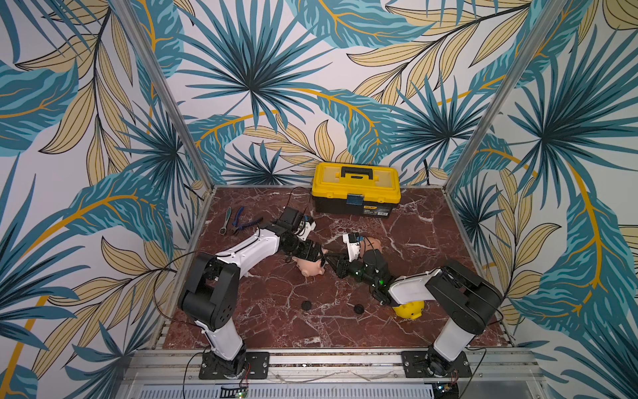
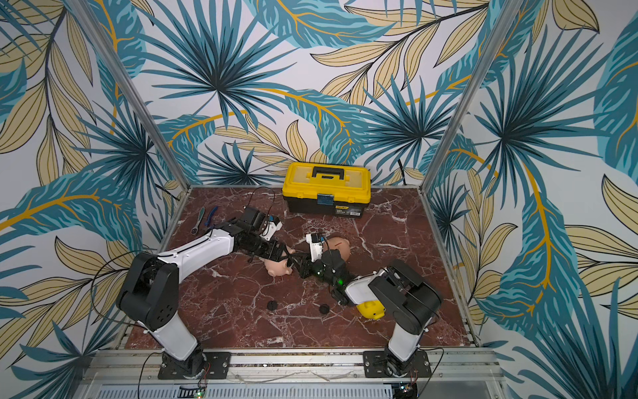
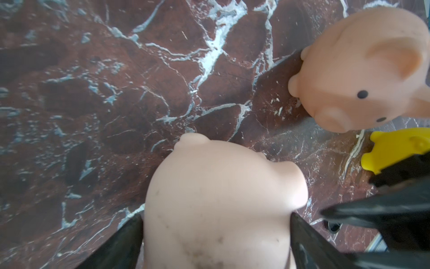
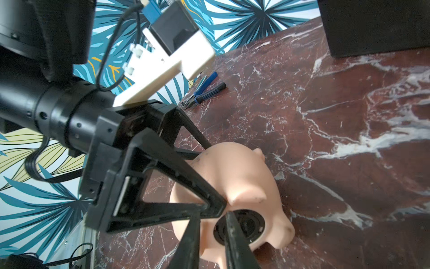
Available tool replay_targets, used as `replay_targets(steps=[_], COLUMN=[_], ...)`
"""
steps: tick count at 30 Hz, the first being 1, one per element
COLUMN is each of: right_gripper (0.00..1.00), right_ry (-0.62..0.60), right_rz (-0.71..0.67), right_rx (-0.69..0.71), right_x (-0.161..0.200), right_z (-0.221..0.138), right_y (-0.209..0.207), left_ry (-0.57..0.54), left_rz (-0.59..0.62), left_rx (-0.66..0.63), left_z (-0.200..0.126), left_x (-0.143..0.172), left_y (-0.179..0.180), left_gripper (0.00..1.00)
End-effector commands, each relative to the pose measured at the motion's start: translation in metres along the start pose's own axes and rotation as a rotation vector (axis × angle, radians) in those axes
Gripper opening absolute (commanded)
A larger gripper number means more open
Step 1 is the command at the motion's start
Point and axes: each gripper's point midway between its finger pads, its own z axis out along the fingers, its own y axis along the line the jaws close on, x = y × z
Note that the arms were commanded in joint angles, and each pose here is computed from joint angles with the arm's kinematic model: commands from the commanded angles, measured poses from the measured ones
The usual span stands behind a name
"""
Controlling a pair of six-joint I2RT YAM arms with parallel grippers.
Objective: Close piggy banks
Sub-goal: Adjust the piggy bank at the center of the board.
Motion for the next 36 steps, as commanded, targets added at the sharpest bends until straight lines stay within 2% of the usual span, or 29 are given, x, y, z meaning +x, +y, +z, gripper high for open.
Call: replay_targets(steps=[1,8,21,28,31,36], right_gripper=[0.22,0.23,0.23,0.23,0.23,0.23], right_ry=[0.063,0.088,0.07,0.067,0.072,0.076], right_rz=[-0.069,-0.097,-0.129,-0.139,-0.137,-0.137], right_rx=[0.07,0.112,0.164,0.184,0.191,0.197], right_x=[0.01,0.003,-0.019,-0.025,-0.024,-0.026], right_z=[-0.005,-0.016,-0.037,-0.044,-0.045,-0.046], right_y=[-0.012,-0.012,-0.006,-0.005,-0.007,-0.008], left_ry=[-0.026,-0.078,-0.161,-0.181,-0.189,-0.191], left_rz=[-0.068,-0.128,-0.279,-0.279,-0.279,-0.241], left_rx=[-0.117,-0.137,-0.303,-0.273,-0.267,-0.224], left_z=[-0.006,-0.01,-0.022,-0.024,-0.028,-0.042], left_x=[0.004,-0.007,-0.026,-0.034,-0.036,-0.044], left_y=[0.03,0.04,0.088,0.083,0.081,0.066], left_gripper=[0.95,0.95,0.95,0.96,1.0,0.99])
